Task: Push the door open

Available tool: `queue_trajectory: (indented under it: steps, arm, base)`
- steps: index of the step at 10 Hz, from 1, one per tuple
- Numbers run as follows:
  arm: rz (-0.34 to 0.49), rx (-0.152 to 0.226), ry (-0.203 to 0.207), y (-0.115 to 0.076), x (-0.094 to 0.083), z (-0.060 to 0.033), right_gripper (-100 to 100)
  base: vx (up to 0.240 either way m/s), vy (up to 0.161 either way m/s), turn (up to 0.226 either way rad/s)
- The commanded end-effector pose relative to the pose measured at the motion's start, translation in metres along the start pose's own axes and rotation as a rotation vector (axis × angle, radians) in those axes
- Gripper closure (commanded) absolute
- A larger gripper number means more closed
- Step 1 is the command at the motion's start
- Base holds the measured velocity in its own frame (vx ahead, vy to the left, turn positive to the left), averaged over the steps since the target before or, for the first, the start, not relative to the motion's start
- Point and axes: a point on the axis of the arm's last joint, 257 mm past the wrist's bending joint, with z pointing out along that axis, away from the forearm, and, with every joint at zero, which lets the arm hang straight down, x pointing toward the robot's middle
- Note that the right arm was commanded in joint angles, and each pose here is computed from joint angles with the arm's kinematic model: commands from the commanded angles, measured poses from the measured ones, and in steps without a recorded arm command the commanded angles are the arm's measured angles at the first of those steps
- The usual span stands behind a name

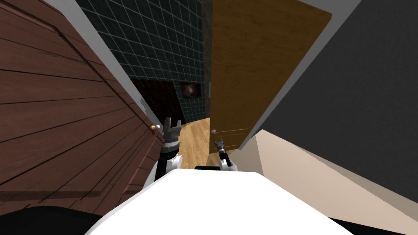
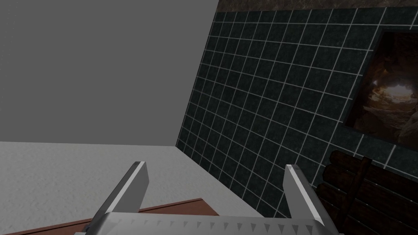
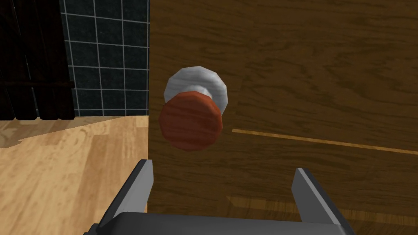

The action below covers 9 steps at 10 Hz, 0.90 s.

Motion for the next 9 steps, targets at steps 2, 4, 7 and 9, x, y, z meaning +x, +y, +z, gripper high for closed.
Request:
queue_trajectory:
  steps: [2,4,7,9]
  arm:
    - [0.001,-0.007,0.003,0.004,-0.001,-0.0001,-100]
    - [0.031,-0.007,0.007,-0.009,0.003,0.0014,-100]
    - [0.049,-0.005,0.009,-0.018,0.006,0.0021,-100]
    - [0.047,-0.005,0.007,-0.018,0.006,0.0020,100]
  base:
    - [0.196,0.038,0.027]
    - [0.178,0.042,0.005]
    - [0.106,0.027,0.020]
    - [0.008,0.004,0.006]
